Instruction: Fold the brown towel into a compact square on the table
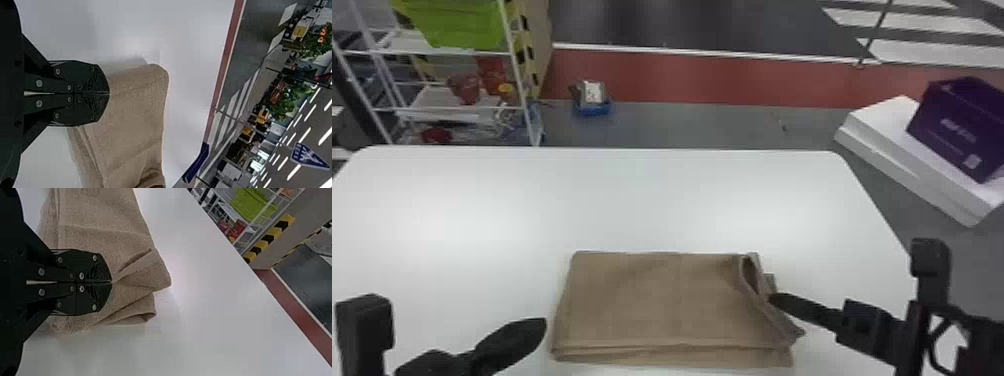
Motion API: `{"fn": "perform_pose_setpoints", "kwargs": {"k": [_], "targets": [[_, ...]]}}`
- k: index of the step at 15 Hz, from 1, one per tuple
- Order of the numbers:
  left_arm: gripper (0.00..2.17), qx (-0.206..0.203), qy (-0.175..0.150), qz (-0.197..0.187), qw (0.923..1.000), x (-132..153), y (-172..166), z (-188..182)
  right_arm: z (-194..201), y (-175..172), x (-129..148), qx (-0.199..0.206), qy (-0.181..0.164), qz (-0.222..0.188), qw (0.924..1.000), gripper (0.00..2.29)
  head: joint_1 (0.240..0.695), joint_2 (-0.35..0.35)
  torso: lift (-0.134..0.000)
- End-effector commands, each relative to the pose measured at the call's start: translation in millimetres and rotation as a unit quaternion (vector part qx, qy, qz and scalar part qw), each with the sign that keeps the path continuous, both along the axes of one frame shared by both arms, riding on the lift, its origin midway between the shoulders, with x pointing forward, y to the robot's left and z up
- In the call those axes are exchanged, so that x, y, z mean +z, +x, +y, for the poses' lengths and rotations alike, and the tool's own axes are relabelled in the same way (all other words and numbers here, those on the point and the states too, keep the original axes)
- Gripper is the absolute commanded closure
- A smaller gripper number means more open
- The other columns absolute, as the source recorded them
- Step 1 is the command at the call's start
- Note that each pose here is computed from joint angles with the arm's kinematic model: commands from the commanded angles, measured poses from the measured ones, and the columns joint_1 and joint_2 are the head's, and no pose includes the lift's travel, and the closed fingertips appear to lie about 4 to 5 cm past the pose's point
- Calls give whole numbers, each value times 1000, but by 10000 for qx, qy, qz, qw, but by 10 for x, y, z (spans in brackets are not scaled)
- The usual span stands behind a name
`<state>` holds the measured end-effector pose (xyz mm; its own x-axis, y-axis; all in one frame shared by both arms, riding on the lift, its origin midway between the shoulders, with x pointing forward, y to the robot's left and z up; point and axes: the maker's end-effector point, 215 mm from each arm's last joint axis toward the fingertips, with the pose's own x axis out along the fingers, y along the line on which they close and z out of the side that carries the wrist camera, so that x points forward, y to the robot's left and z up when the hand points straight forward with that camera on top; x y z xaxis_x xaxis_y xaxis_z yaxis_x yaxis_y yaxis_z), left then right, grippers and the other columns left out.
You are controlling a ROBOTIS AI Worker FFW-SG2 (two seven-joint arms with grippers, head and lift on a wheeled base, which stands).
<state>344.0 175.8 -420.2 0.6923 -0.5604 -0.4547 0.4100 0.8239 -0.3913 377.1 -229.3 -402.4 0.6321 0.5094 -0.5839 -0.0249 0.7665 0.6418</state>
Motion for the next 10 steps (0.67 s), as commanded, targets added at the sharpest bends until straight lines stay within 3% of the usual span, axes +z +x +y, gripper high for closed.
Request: {"fn": "perform_pose_setpoints", "kwargs": {"k": [1, 4, 5, 10], "targets": [[1605, 103, 73, -38, 9999, 5, 41, 90, 189, 19, 324, 232, 326, -335, 9986, 1362, 695, -94, -124], [1605, 585, 473, -598, 9954, 224, 269, 525, 419, 111, 844, 493, 317, -951, 9937, 1362, 695, -31, -124], [1605, 811, 616, -891, 9908, 368, 392, 751, 493, 133, 962, 573, 343, -1086, 9918, 1362, 695, -3, -124], [1605, 2115, 672, -1447, 9643, 689, 761, 2139, 1055, 336, 1422, 1138, 391, -1591, 9799, 1362, 695, 202, -124]]}}
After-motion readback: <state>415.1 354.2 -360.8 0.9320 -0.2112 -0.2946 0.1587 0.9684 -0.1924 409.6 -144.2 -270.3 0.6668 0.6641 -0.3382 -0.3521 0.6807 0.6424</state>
